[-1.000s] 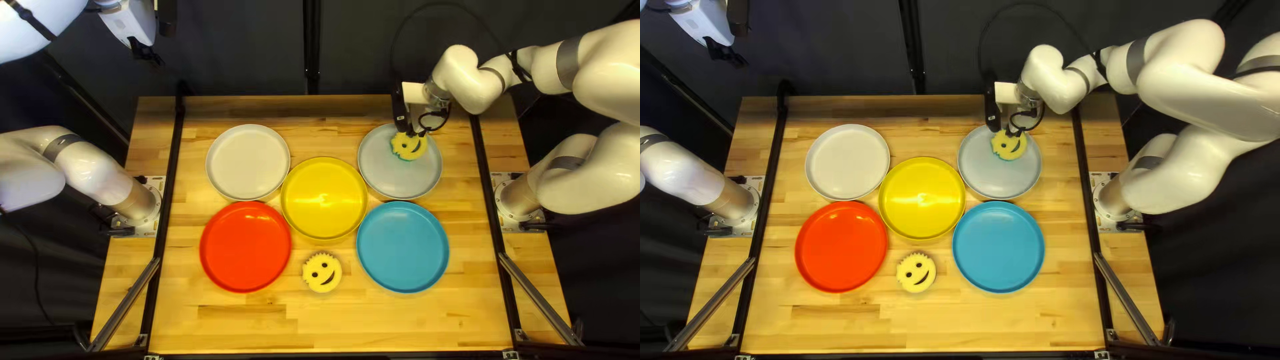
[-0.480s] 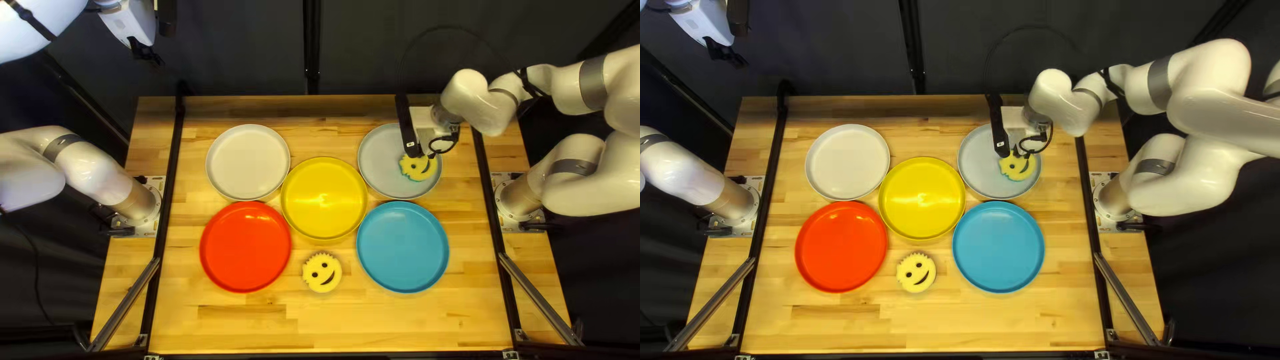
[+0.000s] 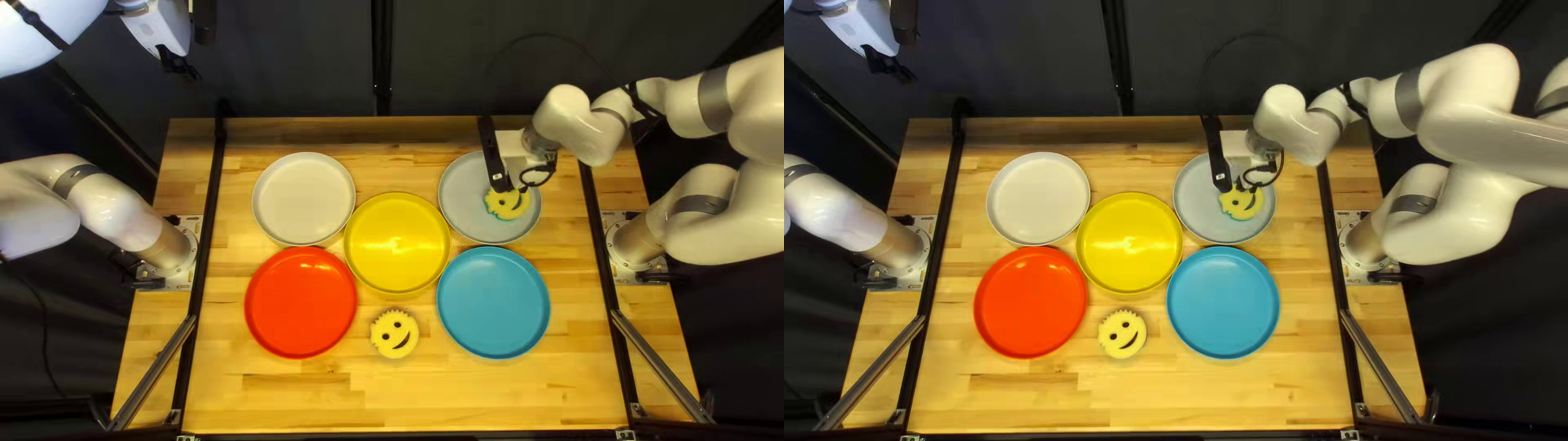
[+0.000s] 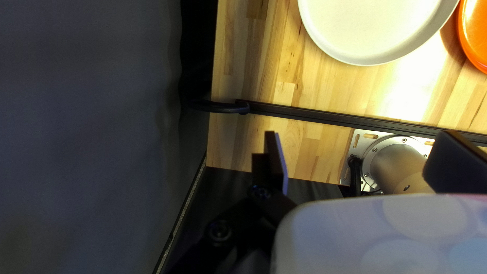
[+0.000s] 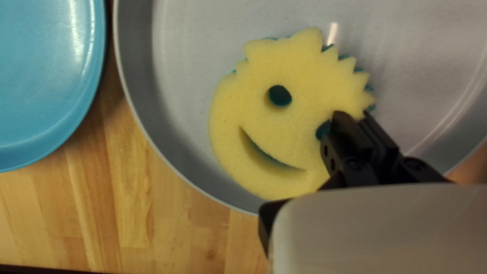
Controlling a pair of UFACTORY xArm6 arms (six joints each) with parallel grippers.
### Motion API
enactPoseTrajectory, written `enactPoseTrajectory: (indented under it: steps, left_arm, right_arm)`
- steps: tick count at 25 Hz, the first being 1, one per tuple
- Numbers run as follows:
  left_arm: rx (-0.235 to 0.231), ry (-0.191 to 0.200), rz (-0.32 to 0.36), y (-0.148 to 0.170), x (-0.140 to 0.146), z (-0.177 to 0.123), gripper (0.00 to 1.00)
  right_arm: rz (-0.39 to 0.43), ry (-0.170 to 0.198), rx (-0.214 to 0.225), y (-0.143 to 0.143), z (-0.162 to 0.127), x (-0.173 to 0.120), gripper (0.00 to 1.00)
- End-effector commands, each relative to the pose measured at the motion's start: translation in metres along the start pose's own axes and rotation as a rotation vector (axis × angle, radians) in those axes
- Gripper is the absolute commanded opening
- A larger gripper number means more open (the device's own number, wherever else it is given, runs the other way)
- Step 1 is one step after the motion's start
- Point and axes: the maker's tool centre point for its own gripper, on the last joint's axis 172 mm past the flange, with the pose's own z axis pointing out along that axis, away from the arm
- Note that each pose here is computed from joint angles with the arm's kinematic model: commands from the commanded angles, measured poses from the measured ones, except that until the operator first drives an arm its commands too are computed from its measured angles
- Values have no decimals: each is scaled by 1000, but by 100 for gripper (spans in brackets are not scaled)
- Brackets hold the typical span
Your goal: Pick up sponge and scrub the plate
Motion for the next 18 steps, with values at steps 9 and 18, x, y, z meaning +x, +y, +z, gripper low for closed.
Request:
enactPoseTrajectory:
  steps: [9, 18]
  left_arm:
    - [0, 0, 0, 0, 0, 0, 100]
    - [0, 0, 0, 0, 0, 0, 100]
  right_arm:
    - [3, -6, 4, 24, 1, 27, 0]
    - [-49, 4, -17, -25, -1, 51, 0]
